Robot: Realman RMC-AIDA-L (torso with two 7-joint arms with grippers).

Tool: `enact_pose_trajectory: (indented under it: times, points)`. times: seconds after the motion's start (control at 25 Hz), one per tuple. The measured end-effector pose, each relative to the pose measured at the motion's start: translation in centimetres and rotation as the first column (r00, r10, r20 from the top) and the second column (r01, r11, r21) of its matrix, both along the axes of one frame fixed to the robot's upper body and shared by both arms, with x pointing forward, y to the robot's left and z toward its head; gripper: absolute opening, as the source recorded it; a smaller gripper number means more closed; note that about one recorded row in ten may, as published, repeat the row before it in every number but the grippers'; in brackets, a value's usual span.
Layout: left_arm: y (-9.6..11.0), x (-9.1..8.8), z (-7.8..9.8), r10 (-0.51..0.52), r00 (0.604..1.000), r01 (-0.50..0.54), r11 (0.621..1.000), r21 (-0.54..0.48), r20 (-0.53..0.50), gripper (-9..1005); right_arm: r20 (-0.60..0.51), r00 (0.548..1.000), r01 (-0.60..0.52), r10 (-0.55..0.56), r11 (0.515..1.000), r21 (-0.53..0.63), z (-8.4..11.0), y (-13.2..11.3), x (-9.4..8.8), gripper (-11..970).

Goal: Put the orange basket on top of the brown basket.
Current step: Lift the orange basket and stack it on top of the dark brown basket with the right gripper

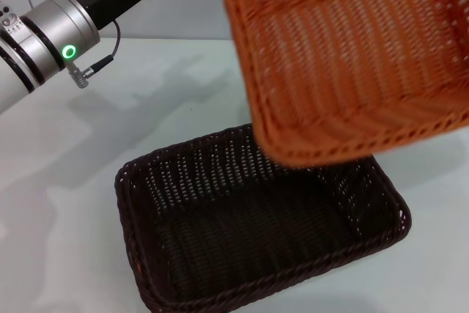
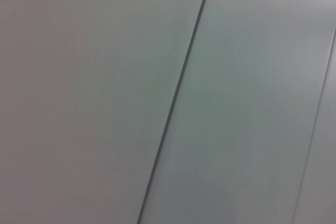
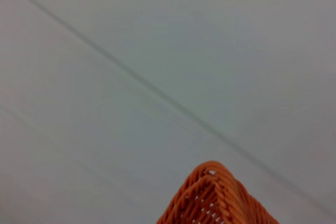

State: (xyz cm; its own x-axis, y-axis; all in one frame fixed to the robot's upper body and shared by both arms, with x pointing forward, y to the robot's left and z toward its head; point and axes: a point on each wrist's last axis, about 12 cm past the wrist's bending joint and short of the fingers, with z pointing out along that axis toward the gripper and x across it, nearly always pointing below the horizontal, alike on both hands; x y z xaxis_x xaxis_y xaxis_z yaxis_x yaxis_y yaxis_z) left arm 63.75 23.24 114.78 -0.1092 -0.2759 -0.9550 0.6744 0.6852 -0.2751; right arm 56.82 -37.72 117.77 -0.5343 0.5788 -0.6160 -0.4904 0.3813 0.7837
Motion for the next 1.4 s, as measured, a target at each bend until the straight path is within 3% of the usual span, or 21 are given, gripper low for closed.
enact_pose_trajectory:
  times: [0.44, 0.68, 0.8, 1.2, 1.4]
  points:
    - [-0.5, 0.6, 0.5, 0.005, 1.000, -0.005, 1.000, -0.001, 0.006, 859, -0.019, 0.987, -0.160, 0.161, 0.986, 0.053, -3.0, 5.1, -1.5, 272]
    - [-0.7, 0.6, 0.5, 0.002, 1.000, -0.002, 1.000, 0.000, 0.005, 859, -0.070, 0.970, -0.230, 0.234, 0.971, 0.057, -5.8, 8.2, -2.0, 280]
    - [-0.8, 0.6, 0.5, -0.002, 1.000, 0.002, 1.000, 0.002, 0.004, 859, -0.154, 0.951, -0.271, 0.269, 0.963, 0.007, -7.2, 9.4, -2.0, 284]
    - [-0.3, 0.4, 0.2, 0.008, 1.000, -0.008, 1.000, 0.000, -0.001, 859, -0.248, 0.929, -0.305, 0.275, 0.948, -0.091, -8.3, 10.0, -1.4, 298]
    - [0.0, 0.2, 0.1, 0.012, 1.000, -0.012, 1.000, -0.002, 0.000, 859, -0.243, 0.940, -0.273, 0.241, 0.956, -0.107, -7.5, 8.5, -0.9, 400]
